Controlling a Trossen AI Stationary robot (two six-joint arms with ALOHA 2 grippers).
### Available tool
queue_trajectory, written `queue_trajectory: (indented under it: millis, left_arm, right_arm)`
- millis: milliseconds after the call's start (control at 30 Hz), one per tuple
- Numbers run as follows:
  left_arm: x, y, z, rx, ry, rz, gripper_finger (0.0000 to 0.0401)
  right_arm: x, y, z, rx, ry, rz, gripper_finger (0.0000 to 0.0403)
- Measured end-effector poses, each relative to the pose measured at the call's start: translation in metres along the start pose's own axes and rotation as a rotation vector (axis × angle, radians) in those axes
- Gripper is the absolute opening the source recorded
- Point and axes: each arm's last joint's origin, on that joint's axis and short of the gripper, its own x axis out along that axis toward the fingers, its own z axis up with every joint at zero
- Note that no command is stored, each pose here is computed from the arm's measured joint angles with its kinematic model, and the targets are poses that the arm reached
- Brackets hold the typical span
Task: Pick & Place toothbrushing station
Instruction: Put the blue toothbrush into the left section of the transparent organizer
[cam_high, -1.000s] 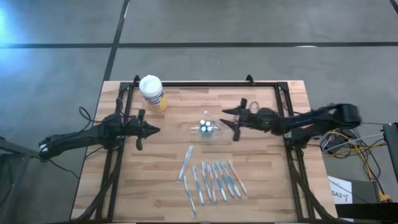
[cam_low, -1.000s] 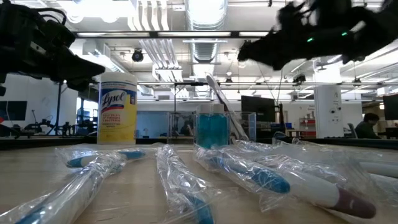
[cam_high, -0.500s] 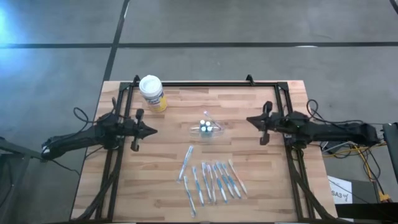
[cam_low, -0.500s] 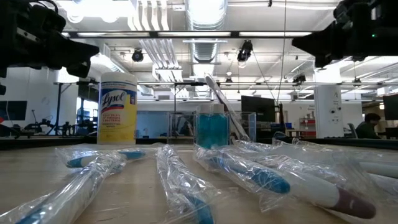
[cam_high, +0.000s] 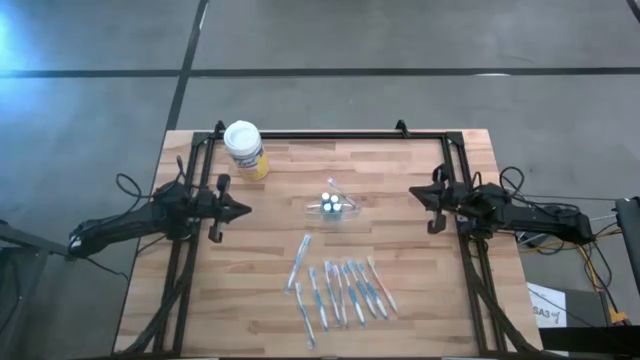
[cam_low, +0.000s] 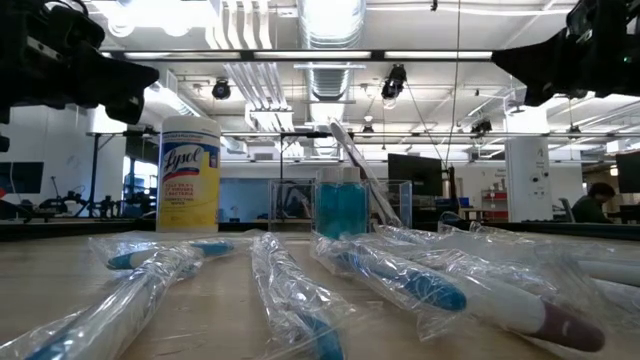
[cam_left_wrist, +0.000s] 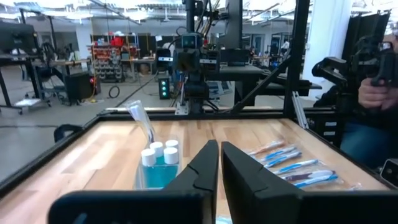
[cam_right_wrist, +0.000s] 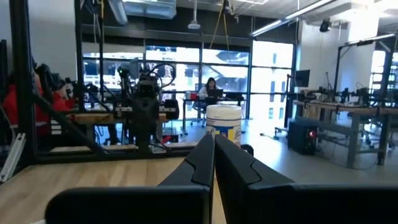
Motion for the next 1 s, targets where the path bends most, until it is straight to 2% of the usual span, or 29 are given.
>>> queue_trajectory:
  millis: [200,667,1000]
  left_arm:
    - [0.0003,0.0002,-0.0029,-0.007,0.011,0.001,0.0037]
    - [0.0004,0.0002,-0.0034,0.000,0.011,0.000,0.0030]
    - [0.0004,0.0002,-0.0033,0.001,0.009,0.000,0.0039]
  right_arm:
    - [0.0008,0.0001,-0.0005,-0.051,0.005,0.000,0.0008]
    - [0.0007,0.0000,0.0044,-0.056,-0.046,-0.001,0.0008]
    - [0.0007,0.0000,0.0046,-0.105,-0.048,-0.002,0.0008]
